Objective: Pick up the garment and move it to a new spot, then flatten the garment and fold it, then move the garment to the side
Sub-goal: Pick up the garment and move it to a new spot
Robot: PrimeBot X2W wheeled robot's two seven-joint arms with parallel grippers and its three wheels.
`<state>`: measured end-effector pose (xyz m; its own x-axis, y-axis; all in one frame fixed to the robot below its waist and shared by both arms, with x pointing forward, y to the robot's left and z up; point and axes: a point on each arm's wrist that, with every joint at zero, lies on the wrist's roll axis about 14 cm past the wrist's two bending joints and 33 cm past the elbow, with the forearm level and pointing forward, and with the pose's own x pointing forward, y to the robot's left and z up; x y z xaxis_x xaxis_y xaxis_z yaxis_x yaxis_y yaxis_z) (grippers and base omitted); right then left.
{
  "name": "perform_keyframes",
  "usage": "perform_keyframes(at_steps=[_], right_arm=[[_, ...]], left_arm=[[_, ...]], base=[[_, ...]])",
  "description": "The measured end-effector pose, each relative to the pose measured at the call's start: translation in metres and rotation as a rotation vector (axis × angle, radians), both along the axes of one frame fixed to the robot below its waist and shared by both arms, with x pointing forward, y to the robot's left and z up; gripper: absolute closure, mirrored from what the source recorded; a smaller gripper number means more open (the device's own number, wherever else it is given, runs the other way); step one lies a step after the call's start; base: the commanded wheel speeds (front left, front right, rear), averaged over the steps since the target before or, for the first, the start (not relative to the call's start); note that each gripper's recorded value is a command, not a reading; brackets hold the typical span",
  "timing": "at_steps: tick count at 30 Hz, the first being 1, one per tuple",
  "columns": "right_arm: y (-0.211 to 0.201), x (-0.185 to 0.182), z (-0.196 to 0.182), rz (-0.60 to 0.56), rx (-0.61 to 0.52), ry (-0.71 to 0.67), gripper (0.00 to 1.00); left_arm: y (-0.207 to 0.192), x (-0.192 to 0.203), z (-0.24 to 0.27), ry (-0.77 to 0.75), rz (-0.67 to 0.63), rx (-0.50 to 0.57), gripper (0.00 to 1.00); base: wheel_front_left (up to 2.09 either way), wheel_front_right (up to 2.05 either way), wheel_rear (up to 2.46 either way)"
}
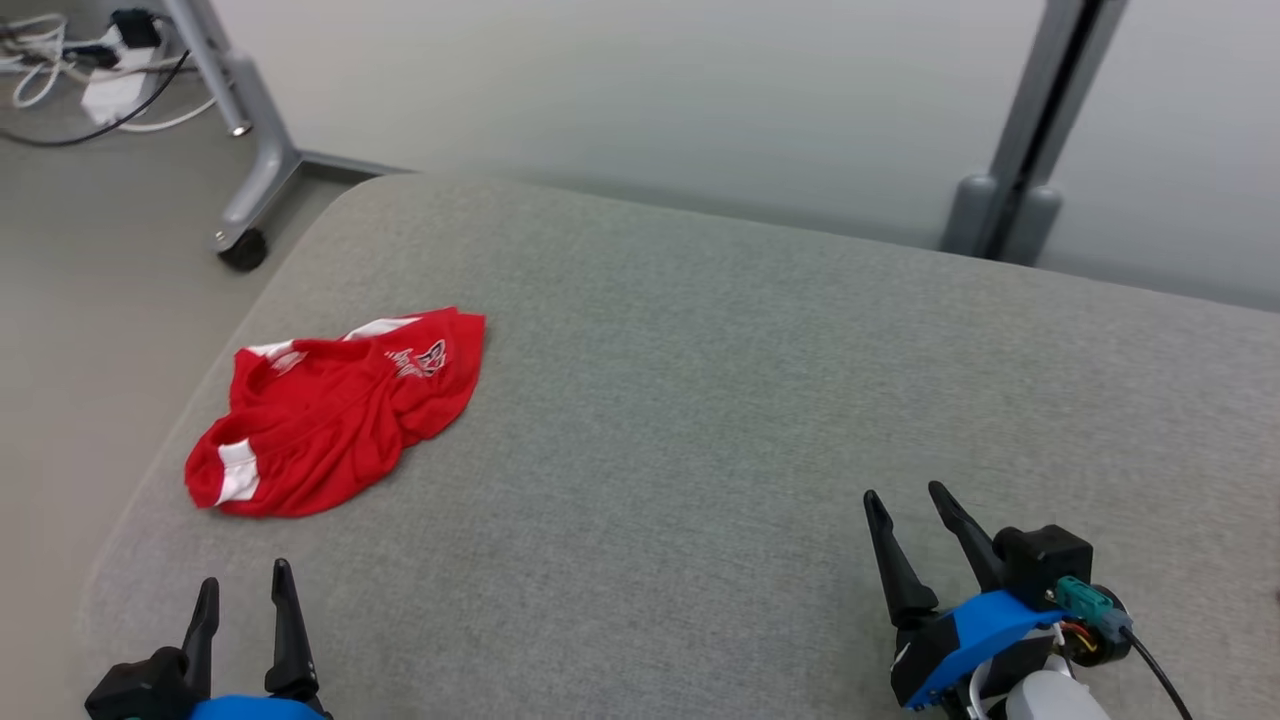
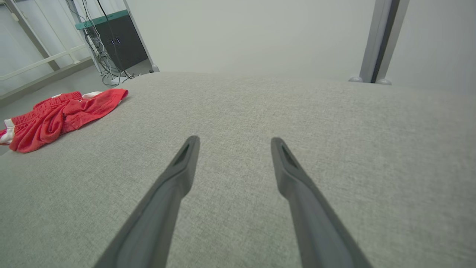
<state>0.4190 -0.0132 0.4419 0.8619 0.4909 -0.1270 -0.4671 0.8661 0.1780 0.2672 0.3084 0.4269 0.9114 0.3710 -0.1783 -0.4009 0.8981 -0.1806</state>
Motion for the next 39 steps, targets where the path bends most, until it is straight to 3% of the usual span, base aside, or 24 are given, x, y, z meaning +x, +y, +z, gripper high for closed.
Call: perform_keyframes(at_steps=[7, 15, 27, 34, 39], right_arm=[[0.024, 0.005, -0.013, 0.064, 0.009, 0.032, 0.0], [0.024, 0.029, -0.023, 0.062, 0.005, 0.021, 0.0], [0.018, 0.053, -0.049, 0.045, -0.004, 0.035, 0.0], [0.013, 0.062, -0.057, 0.032, -0.016, 0.029, 0.0], [0.012, 0.064, -0.059, 0.033, -0.028, 0.023, 0.0]], left_arm=[[0.012, -0.001, -0.003, 0.02, 0.04, -0.006, 0.0], [0.045, 0.062, 0.017, 0.012, -0.024, 0.067, 0.0], [0.061, 0.119, -0.026, 0.258, -0.186, 0.047, 0.0], [0.071, 0.127, -0.051, 0.389, -0.188, 0.029, 0.0], [0.053, 0.128, -0.072, 0.464, -0.222, -0.04, 0.0]], base=[[0.0, 0.0, 0.0], [0.0, 0.0, 0.0], [0.0, 0.0, 0.0], [0.0, 0.0, 0.0], [0.0, 0.0, 0.0]])
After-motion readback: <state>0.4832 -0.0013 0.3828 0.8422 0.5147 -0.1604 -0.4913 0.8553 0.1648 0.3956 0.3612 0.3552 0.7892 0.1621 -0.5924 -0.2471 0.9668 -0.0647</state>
